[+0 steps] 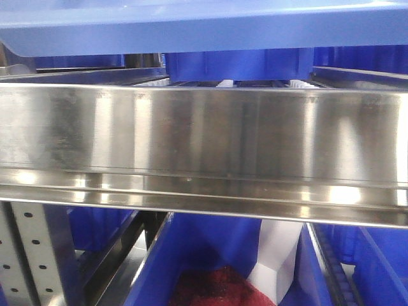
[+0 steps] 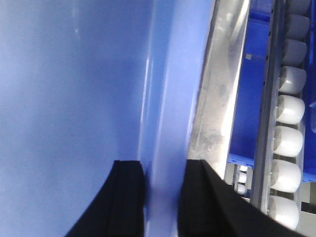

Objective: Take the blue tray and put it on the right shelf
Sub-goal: 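Raise the tray with both grippers above the shelf's metal edge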

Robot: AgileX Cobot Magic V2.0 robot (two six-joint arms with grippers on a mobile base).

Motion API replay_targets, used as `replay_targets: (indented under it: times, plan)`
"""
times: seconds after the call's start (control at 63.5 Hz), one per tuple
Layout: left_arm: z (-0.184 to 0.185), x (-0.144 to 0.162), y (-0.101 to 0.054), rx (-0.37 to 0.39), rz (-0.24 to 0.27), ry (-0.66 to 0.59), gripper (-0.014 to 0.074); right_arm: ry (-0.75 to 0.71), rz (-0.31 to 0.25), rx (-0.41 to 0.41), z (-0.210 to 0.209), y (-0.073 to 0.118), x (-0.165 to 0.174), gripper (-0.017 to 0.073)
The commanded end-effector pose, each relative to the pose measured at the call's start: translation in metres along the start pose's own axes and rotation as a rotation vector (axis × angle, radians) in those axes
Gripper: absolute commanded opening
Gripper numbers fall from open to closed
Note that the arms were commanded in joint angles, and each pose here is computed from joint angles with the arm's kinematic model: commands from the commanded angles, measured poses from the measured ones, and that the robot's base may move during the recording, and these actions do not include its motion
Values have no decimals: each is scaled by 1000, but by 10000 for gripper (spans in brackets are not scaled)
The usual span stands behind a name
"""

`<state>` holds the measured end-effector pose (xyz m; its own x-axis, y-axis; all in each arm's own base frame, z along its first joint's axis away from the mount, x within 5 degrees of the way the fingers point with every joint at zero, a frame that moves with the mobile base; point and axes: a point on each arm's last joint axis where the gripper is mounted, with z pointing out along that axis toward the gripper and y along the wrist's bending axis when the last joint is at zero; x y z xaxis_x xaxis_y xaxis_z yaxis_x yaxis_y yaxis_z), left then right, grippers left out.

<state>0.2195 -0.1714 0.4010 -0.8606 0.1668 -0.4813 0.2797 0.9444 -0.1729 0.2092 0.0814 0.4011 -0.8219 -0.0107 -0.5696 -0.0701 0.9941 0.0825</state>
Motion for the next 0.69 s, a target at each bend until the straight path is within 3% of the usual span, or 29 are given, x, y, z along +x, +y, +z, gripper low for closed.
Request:
replay_targets:
  times: [0.0,0.378,0.519,0.677]
  plan:
    - [-16,5,-2,23,42,2,-48,-134,-25,-42,-17,1,-11,56]
    - [-16,5,-2,24,44,0,-48,-128,-21,-50,-17,2,-10,56]
    - [-20,-4,1,18,126,-68,-48,-132,-20,-53,-18,2,-11,56]
    - [-27,-34,8,24,70,-181,-48,-153,-14,-67,-22,5,-19,56]
